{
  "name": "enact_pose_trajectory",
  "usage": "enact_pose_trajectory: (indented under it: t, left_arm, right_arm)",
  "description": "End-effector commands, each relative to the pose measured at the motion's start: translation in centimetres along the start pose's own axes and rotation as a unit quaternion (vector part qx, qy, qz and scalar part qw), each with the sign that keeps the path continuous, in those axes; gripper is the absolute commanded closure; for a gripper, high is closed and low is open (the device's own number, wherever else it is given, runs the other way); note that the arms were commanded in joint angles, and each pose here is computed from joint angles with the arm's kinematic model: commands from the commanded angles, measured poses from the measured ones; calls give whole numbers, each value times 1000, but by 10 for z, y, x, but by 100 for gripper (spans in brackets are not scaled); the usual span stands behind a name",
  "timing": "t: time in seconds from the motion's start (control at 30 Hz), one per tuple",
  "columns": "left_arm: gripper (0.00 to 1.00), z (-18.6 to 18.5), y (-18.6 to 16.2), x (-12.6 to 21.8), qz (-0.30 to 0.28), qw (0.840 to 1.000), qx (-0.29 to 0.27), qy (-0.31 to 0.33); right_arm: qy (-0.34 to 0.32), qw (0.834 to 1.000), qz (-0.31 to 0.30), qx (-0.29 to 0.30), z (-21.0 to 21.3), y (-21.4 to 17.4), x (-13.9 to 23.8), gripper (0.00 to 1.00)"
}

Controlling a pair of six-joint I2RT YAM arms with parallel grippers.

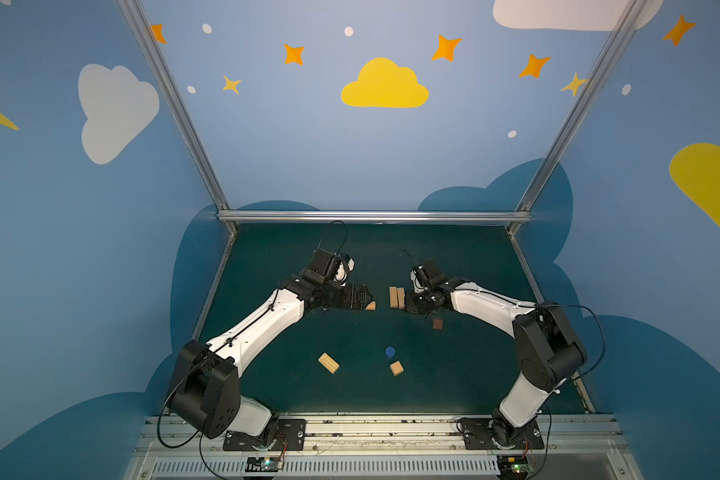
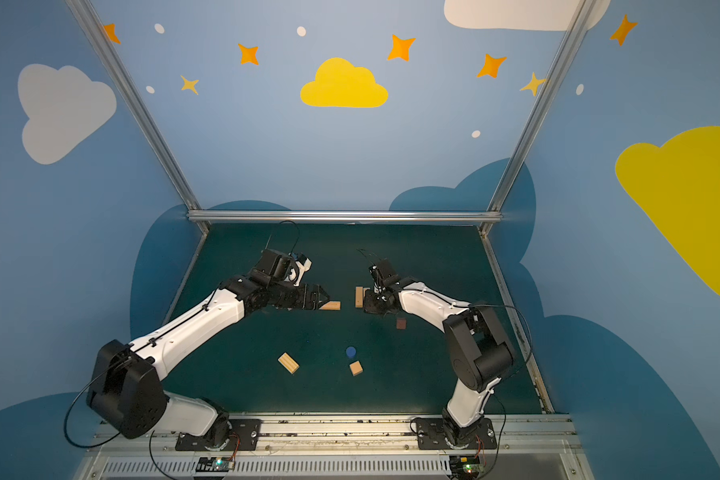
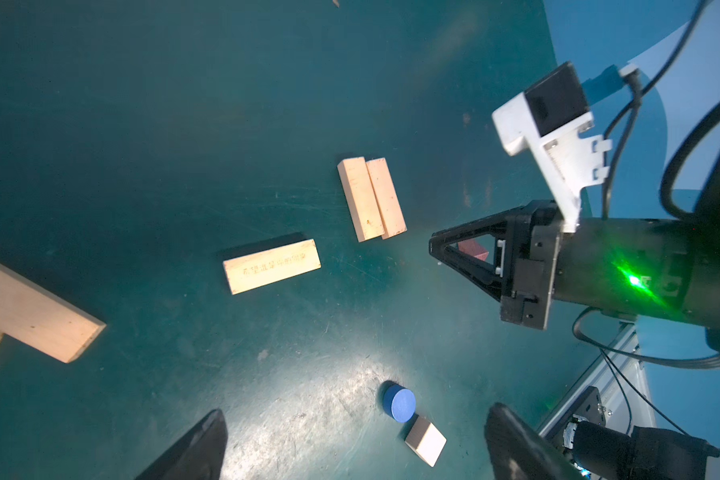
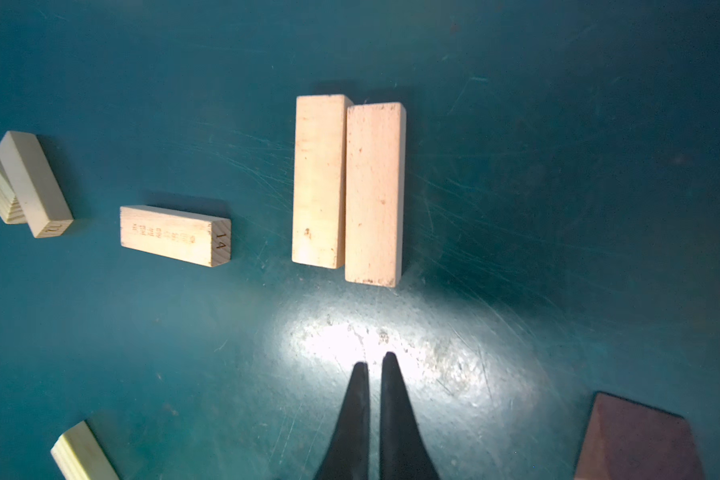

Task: Build the wood block tower
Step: 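Open the right gripper and raise it off the paired blocks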

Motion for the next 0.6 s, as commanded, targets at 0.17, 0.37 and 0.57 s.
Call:
enact_pose_trajectory:
  t: [0.17, 0.37, 0.57]
  left_arm:
    - [4, -4, 3, 1, -3, 1000, 3, -4]
    - [4, -6, 3, 4, -4, 1000, 0, -8]
    - [3, -6, 2, 6, -5, 1000, -2, -7]
  right_arm:
    - [8, 1000, 4, -18, -4, -5, -6, 100]
    - [-4, 1000, 3, -15, -4, 1, -6, 100]
    - [-11, 1000, 18, -20, -6, 0, -16, 100]
Point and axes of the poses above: each gripper's point midway between its finger pads, its own x axis back along the fingers, its own z axis along the line the jaws close on, y = z × x, the point moved 10 cm from there along x, back along the fingers, and after that the axes turned 13 degrees about x, right-handed, at the moved point
